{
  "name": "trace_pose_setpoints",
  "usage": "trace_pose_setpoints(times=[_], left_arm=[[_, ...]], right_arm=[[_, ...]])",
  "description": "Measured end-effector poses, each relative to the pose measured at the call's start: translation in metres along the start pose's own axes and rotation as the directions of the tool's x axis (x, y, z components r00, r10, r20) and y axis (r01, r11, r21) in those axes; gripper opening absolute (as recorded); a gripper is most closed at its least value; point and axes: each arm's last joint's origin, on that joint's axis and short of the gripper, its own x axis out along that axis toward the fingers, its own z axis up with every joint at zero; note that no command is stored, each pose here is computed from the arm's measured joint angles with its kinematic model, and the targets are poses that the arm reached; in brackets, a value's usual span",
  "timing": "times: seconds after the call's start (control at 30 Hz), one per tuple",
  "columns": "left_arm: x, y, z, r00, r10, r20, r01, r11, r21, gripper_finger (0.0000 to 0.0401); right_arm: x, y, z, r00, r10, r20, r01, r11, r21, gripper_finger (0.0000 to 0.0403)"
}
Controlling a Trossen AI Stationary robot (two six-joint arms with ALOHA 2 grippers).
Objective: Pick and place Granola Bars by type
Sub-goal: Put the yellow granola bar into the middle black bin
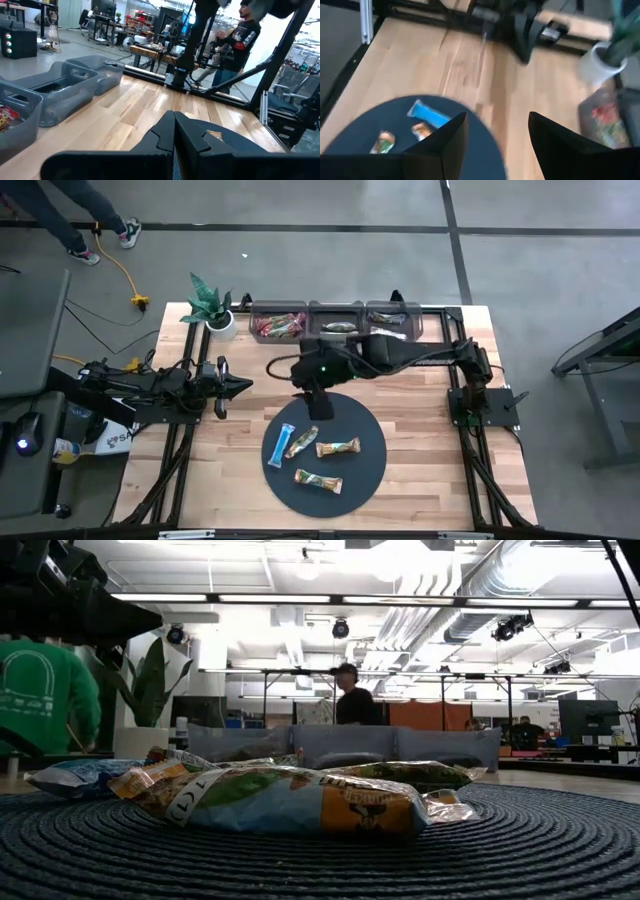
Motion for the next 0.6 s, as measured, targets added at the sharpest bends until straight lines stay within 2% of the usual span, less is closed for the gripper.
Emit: trace_pose_setpoints(times=[0.1,0.33,0.6], left_arm=[[0.000,0.000,0.000,1.000,0.000,0.000,0.000,1.000,0.000,0.0001],[0.000,0.000,0.000,1.000,0.000,0.001,0.000,1.000,0.000,0.0001],[0.000,0.000,0.000,1.000,0.000,0.000,0.000,1.000,0.000,0.0001]], right_arm=[[0.010,0.009,-0.015,0.994,0.003,-0.112,0.003,0.998,0.055,0.0194],[0.038,0.029,-0.059,0.938,0.045,-0.343,0.022,0.982,0.189,0.0194],[0.071,0.061,-0.105,0.881,0.196,-0.431,-0.060,0.950,0.308,0.0194]])
